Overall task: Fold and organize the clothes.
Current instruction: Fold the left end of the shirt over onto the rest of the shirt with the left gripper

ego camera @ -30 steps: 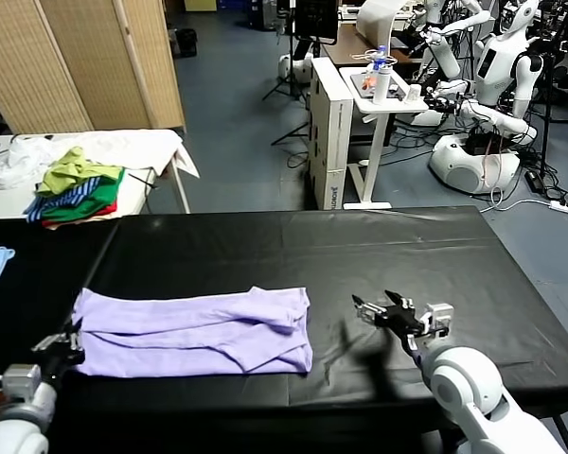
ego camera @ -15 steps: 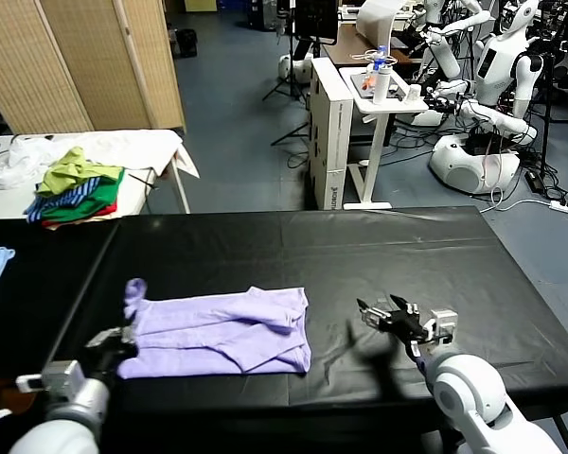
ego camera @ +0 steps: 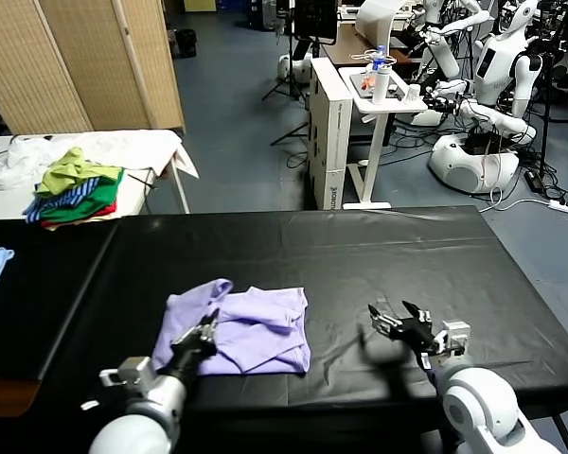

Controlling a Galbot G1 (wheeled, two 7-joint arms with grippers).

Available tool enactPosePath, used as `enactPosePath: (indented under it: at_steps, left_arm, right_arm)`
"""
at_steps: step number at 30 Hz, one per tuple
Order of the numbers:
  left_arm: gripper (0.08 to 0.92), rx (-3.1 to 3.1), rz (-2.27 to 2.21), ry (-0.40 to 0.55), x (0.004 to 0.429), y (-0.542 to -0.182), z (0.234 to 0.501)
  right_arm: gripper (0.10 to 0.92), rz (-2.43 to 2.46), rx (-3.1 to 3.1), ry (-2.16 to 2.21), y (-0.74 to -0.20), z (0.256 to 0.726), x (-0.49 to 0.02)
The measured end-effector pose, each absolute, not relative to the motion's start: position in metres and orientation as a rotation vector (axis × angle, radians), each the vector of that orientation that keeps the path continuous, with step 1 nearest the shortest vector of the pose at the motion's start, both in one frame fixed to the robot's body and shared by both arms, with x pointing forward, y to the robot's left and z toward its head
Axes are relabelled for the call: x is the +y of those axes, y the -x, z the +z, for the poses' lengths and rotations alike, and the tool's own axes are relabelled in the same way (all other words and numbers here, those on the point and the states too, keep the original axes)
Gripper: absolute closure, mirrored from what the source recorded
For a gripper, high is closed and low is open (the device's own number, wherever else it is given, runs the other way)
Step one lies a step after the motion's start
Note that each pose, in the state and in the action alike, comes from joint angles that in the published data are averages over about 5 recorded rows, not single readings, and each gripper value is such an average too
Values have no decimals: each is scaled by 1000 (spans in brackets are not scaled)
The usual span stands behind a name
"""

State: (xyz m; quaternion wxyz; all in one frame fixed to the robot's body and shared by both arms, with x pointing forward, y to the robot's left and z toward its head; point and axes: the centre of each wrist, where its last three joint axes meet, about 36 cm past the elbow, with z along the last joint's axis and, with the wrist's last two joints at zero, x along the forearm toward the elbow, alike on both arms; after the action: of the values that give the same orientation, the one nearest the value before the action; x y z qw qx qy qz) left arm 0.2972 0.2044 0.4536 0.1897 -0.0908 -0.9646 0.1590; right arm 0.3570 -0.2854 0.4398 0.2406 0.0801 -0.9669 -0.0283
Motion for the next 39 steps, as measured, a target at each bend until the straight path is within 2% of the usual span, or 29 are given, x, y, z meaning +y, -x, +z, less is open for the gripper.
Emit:
enactPosePath:
  at_steps: [10, 16, 27, 36, 39]
  left_arm:
    - [815, -2660, 566, 413, 176, -311, 451]
    - [815, -2640, 611, 470, 169, -316, 453]
    - [815, -2632, 615, 521, 162, -324, 448]
    - [815, -2631, 583, 514, 148, -329, 433]
    - [777, -2631, 554, 513, 147, -328, 427]
  right_arm:
    - [115, -71, -2638, -192, -352, 438, -291]
    - [115, -76, -2634, -194, -351, 435, -287]
    - [115, -74, -2623, -207, -351, 430, -280]
    - [115, -50, -2635, -230, -355, 437, -281]
    - [115, -47, -2636, -264, -355, 440, -279]
